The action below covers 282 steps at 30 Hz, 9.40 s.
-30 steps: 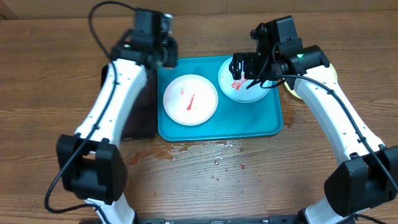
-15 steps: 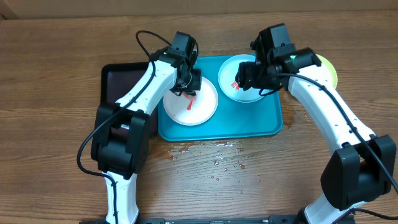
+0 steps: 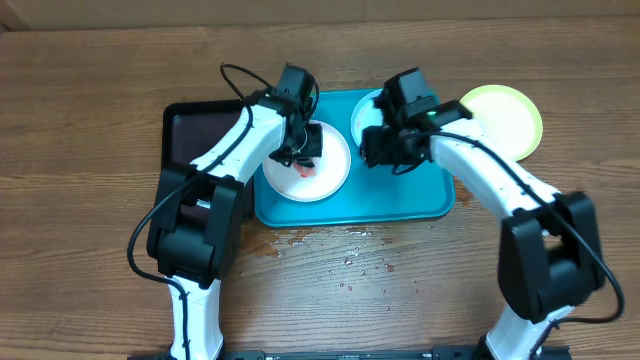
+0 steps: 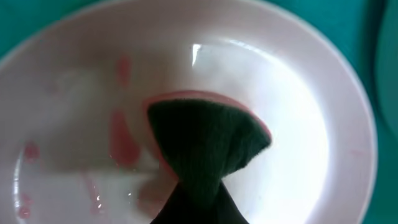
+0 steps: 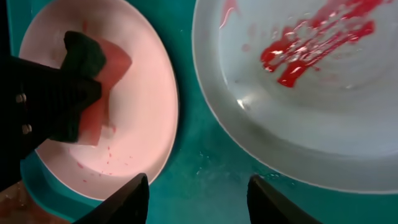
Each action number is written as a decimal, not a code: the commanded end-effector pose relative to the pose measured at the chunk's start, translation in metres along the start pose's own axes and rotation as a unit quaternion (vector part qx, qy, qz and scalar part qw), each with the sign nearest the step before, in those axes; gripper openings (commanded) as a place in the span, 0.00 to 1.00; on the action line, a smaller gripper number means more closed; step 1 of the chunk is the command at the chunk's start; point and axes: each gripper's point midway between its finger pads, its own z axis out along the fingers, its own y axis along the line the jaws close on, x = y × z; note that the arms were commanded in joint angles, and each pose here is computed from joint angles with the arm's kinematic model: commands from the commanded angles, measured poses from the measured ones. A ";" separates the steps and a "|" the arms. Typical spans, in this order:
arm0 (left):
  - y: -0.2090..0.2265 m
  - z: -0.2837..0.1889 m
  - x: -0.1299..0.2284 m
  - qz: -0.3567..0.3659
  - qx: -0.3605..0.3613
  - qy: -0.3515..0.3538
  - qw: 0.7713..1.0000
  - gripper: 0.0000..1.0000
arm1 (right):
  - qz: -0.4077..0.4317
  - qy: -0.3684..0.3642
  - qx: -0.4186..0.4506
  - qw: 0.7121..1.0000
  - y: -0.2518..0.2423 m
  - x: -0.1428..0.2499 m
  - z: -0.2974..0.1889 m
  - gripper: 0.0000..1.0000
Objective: Clean dirty plates on tray and stack at the side
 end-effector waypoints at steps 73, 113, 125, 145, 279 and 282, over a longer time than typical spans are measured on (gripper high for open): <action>0.010 0.021 0.007 -0.068 -0.012 -0.024 0.997 0.04 | 0.017 -0.049 -0.016 0.999 0.023 -0.041 0.060 0.04; 0.021 0.019 0.014 -0.067 -0.121 -0.054 0.989 0.04 | 0.096 -0.027 0.019 0.995 0.012 -0.031 0.053 0.32; 0.021 0.019 0.014 -0.067 -0.120 -0.054 0.989 0.04 | 0.096 -0.016 0.042 0.994 -0.002 -0.042 0.028 0.32; 0.026 0.018 0.011 -0.075 -0.118 -0.055 0.989 0.04 | 0.078 0.037 0.041 0.995 0.001 -0.007 0.050 0.49; 0.034 0.018 0.011 -0.082 -0.097 -0.039 0.991 0.04 | -0.010 0.116 -0.018 0.993 0.012 0.012 0.043 0.34; 0.034 0.018 0.011 -0.082 -0.097 -0.039 0.991 0.04 | -0.003 0.112 -0.032 0.993 0.016 0.009 0.043 0.50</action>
